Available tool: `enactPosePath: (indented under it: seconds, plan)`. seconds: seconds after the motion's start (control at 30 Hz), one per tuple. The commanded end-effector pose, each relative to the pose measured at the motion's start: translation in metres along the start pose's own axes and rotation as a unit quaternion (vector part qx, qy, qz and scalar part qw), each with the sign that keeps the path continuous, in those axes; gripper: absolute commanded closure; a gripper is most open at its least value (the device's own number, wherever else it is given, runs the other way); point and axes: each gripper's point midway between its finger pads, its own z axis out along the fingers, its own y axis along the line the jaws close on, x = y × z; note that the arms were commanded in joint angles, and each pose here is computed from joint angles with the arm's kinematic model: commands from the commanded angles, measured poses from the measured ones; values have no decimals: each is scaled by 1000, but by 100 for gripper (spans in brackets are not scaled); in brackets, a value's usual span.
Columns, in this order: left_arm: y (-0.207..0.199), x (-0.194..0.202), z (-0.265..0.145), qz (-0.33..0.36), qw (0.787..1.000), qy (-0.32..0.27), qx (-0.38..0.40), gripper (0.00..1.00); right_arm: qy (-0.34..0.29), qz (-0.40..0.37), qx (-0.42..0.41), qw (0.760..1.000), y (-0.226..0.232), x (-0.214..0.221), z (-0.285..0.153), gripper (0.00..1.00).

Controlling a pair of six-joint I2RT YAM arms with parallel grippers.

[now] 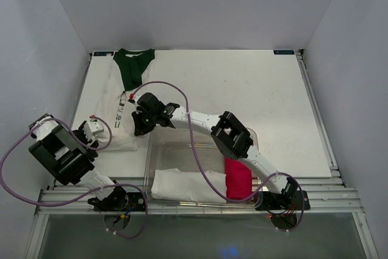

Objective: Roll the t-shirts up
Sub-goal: Roll the T-shirt to the center of the board.

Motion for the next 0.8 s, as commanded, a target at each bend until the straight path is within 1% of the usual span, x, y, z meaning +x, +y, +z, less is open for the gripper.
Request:
enactPosePath:
  seconds: [0.0, 0.07, 0.13, 0.37, 0.53, 0.63, 0.67, 0.7, 0.73, 0.77]
  plan:
    - [26, -10, -11, 85, 993, 4, -77, 17, -21, -13, -10, 1000, 7, -15, -6, 92]
    - [31, -16, -10, 92, 991, -11, -95, 17, -22, -12, -9, 1000, 7, -15, -6, 92]
    - [35, -21, -14, 84, 991, -21, -102, 18, -23, -13, -9, 1000, 7, -16, -6, 92]
    - [43, -10, -9, 82, 992, -8, -96, 19, -21, -15, -8, 1000, 6, -16, -7, 92]
    - [34, 2, -1, 77, 994, 9, -71, 22, -22, -18, -2, 1000, 4, -16, -8, 92]
    - [32, 0, 3, 76, 995, -4, -72, 40, -24, -18, -3, 1000, 5, -17, -8, 92]
    - [34, -2, 3, 70, 995, -7, -74, 55, -23, -16, -3, 1000, 5, -16, -8, 92]
    - [36, -3, 2, 66, 995, -12, -76, 64, -23, -16, -3, 1000, 5, -17, -8, 92]
    - [38, -5, 1, 62, 995, -16, -80, 75, -24, -15, -3, 1000, 5, -17, -8, 92]
    - [42, -9, -2, 57, 994, -23, -89, 97, -24, -16, -1, 1000, 5, -16, -8, 92]
